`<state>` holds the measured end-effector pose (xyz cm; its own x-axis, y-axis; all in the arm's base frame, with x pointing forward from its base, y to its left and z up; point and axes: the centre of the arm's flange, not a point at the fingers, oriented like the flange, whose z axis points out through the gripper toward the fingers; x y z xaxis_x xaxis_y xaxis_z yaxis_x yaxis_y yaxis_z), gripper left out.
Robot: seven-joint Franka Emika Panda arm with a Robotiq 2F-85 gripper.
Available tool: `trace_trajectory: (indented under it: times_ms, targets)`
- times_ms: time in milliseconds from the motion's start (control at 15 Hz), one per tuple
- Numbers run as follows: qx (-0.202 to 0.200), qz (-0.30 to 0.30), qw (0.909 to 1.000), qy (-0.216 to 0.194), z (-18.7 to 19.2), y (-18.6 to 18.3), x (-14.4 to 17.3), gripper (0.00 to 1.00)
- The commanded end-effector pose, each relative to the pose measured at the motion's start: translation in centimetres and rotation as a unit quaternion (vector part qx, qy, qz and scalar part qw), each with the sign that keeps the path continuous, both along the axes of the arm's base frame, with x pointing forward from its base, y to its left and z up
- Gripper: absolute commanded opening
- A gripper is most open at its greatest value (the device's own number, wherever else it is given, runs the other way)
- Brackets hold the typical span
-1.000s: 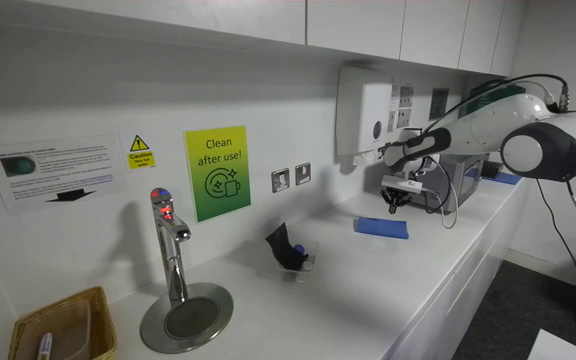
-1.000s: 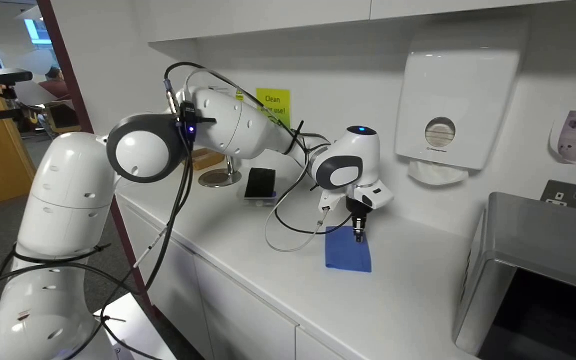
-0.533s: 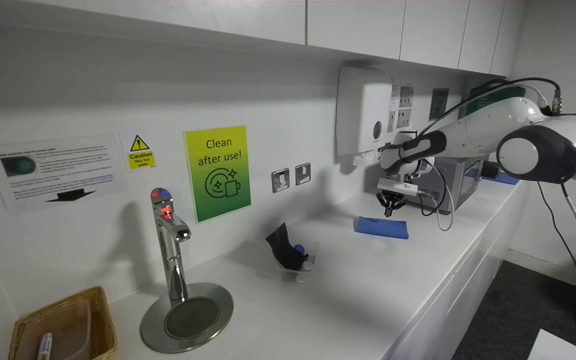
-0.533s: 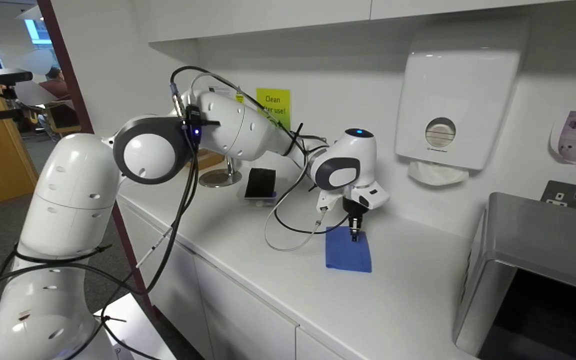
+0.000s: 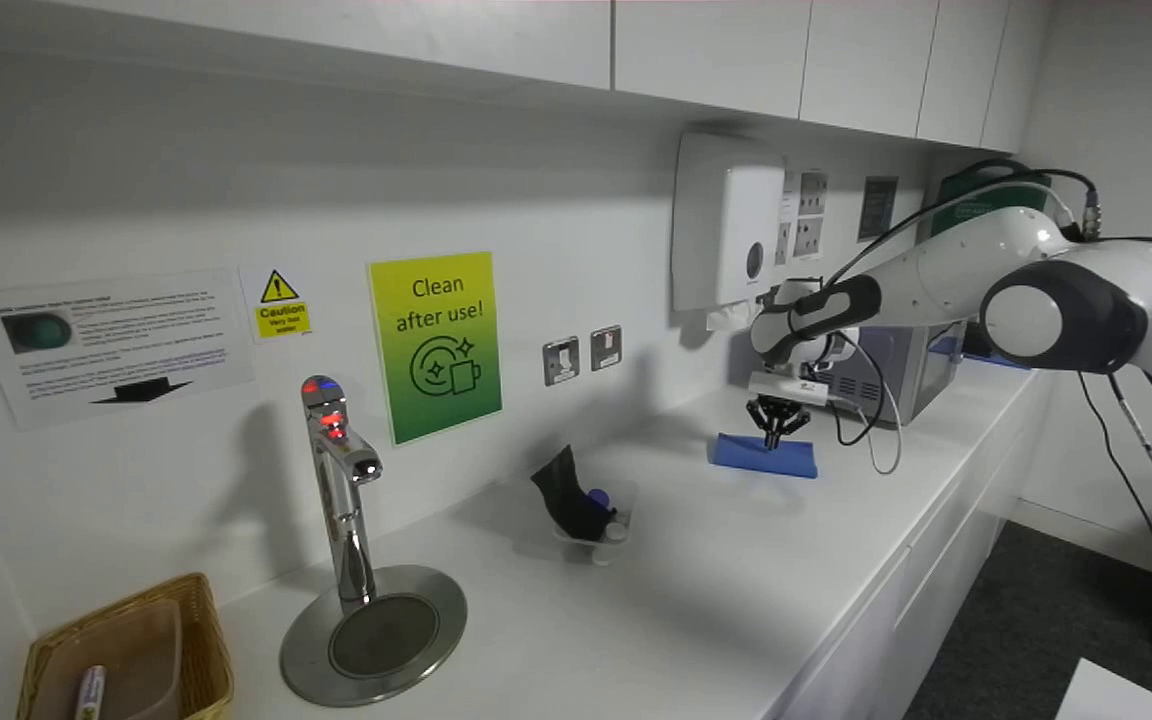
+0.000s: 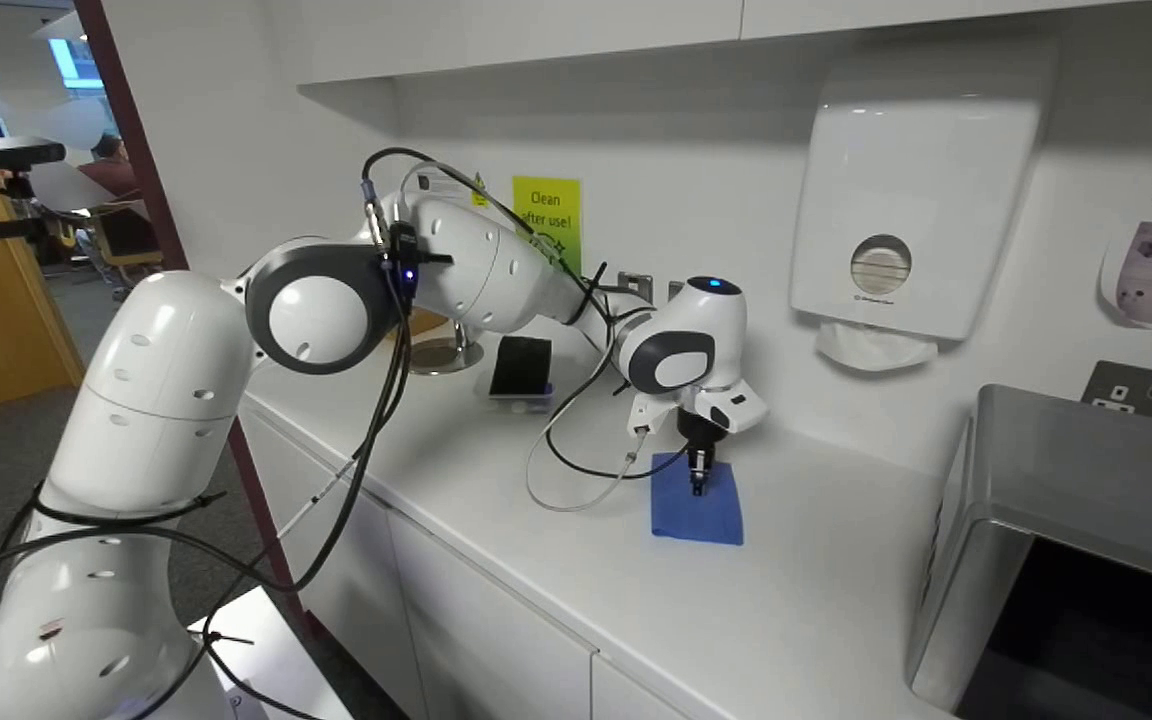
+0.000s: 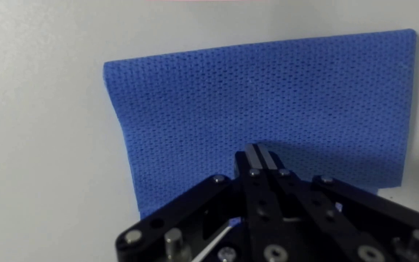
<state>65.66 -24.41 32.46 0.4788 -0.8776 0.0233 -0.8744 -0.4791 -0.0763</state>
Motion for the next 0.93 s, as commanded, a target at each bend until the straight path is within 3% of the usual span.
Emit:
trace_trajectory:
  times_ms: [0,333,867]
  targets:
    - [0.006,0.007,0.9999,0.011,-0.3,0.1,-0.1,0.0]
    - [0.005,0.009,0.9998,0.017,-1.0,-0.1,-0.8,0.0]
    - [0.007,0.026,0.9996,0.013,-0.1,0.1,-4.8,0.0]
